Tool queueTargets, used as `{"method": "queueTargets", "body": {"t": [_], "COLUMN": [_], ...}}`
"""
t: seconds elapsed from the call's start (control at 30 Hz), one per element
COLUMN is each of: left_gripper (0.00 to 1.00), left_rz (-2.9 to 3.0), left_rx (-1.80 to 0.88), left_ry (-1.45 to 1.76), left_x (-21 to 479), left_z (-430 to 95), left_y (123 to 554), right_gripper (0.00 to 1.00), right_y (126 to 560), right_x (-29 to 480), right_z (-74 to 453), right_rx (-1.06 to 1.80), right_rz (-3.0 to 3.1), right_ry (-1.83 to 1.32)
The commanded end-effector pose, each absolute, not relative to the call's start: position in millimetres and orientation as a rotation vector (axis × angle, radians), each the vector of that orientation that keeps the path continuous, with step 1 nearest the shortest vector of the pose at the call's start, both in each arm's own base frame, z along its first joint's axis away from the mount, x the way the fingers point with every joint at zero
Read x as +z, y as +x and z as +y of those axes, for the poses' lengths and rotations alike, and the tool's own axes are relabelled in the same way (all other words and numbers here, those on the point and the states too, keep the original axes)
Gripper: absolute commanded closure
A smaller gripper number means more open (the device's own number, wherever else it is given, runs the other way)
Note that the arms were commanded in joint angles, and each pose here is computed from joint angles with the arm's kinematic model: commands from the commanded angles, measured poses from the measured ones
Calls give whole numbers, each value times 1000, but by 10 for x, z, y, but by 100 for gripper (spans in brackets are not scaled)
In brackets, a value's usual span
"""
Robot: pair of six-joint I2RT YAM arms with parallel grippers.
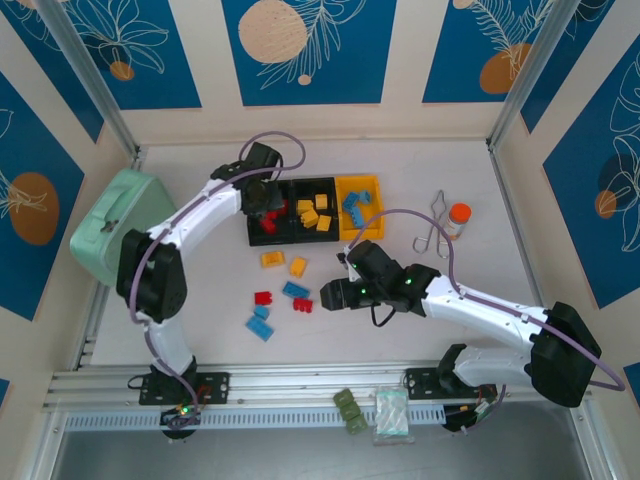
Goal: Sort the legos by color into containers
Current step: Place the lego in the container.
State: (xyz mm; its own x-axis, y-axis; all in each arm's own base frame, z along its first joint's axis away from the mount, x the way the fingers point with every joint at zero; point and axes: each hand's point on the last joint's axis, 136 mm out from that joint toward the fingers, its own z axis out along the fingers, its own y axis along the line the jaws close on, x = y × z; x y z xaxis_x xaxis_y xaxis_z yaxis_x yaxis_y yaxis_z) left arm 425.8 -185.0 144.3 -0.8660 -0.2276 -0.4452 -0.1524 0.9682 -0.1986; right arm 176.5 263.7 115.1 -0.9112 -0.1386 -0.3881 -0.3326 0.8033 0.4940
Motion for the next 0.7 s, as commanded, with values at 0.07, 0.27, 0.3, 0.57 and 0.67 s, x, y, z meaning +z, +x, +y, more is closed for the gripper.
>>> {"method": "queueTargets", "body": {"t": [0.07,0.27,0.3,0.57,0.67], "left_gripper": [75,72,72,67,60], "left_rz": [2695,2724,2727,2733,2731], "left_rx": [-215,-206,-206,-213,-214], "left_ry": [-241,-235,-239,-248,-247], "left_x": [1273,1119,1091,986,989], "left_z": [-1881,-1932,-1937,-1957,-1959], "left_y": [4412,4540,4544,4581,4586], "right_gripper": [36,36,36,36,36], "right_y": [1776,1772,1772,1758,1758], "right_x": [1223,1212,1214,1220,1219], "right_z": [2675,2648,2644,2613,2599], "right_rx": [823,811,810,803,801], "right_rz": [2648,2653,2653,2656,2654], "right_ry": [-362,-353,-352,-344,-336]}}
